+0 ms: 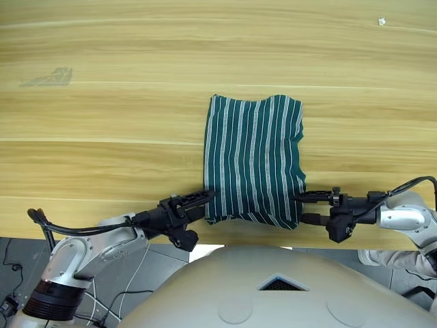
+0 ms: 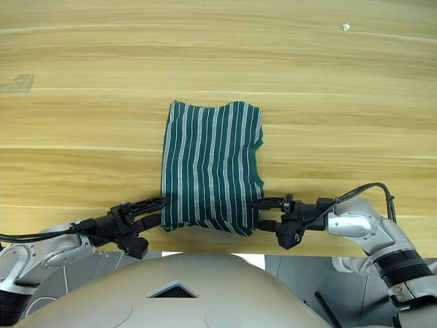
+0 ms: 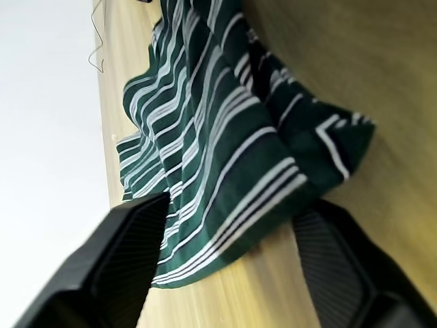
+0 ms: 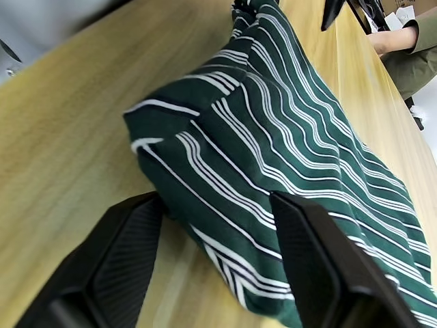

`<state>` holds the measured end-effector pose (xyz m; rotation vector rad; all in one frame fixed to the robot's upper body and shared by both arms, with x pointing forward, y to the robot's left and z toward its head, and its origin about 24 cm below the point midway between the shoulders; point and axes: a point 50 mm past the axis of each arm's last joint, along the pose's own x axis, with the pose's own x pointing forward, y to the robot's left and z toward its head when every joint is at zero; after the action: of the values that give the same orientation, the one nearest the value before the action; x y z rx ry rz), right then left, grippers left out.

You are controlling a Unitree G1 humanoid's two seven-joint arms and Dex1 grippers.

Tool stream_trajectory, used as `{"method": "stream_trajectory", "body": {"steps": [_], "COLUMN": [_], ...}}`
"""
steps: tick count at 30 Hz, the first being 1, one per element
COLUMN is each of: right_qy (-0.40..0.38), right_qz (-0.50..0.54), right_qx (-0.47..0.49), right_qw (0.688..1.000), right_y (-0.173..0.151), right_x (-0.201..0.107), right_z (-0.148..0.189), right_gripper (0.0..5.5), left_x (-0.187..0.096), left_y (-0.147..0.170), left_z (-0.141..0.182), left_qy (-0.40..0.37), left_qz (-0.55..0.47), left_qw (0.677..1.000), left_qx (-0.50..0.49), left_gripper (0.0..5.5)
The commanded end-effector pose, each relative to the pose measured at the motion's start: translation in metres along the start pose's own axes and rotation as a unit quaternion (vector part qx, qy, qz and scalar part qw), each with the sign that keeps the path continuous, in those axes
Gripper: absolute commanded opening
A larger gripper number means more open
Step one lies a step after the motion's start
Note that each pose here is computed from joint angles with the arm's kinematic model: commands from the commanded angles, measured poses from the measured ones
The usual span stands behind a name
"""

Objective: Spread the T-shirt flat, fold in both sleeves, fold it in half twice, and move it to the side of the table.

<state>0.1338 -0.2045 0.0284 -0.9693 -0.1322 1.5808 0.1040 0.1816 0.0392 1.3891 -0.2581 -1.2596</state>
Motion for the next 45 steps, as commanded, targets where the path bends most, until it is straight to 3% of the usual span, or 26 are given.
{"method": "stream_trajectory", "body": {"steps": [1,15,22,26,30,35,38,42,45], "right_qy": [0.026,0.001,-0.006,-0.025,-0.009,-0.033,-0.065,-0.082,-0.074], "right_qz": [0.035,0.048,0.045,0.023,0.060,0.092,0.108,0.115,0.100], "right_qx": [0.004,0.034,0.142,0.276,0.324,0.336,0.350,0.359,0.355], "right_qw": [0.999,0.998,0.989,0.960,0.944,0.937,0.928,0.923,0.927], "right_y": [0.002,0.009,-0.001,-0.040,-0.051,-0.050,-0.051,-0.051,-0.061], "right_x": [0.005,0.019,0.012,-0.015,-0.034,-0.030,-0.031,-0.028,-0.029], "right_z": [-0.008,0.002,0.005,0.009,0.008,0.022,0.034,0.041,0.033], "right_gripper": [2.66,0.08,0.04,0.04,0.04,0.04,0.04,0.04,0.04], "left_x": [0.002,0.015,0.002,-0.018,-0.045,-0.044,-0.051,-0.050,-0.046], "left_y": [-0.008,-0.021,-0.011,-0.002,-0.002,0.025,0.030,0.040,0.045], "left_z": [-0.008,0.020,0.006,0.001,-0.006,0.022,0.037,0.037,0.018], "left_qy": [0.015,-0.041,0.005,0.035,0.086,0.009,-0.032,-0.067,-0.053], "left_qz": [-0.034,-0.073,-0.045,-0.058,-0.145,-0.160,-0.199,-0.196,-0.186], "left_qw": [0.999,0.996,0.993,0.966,0.935,0.919,0.889,0.870,0.872], "left_qx": [0.009,-0.023,-0.108,-0.250,-0.313,-0.360,-0.412,-0.448,-0.450], "left_gripper": [2.53,0.19,0.00,0.00,0.00,0.00,0.00,0.00,0.00]}}
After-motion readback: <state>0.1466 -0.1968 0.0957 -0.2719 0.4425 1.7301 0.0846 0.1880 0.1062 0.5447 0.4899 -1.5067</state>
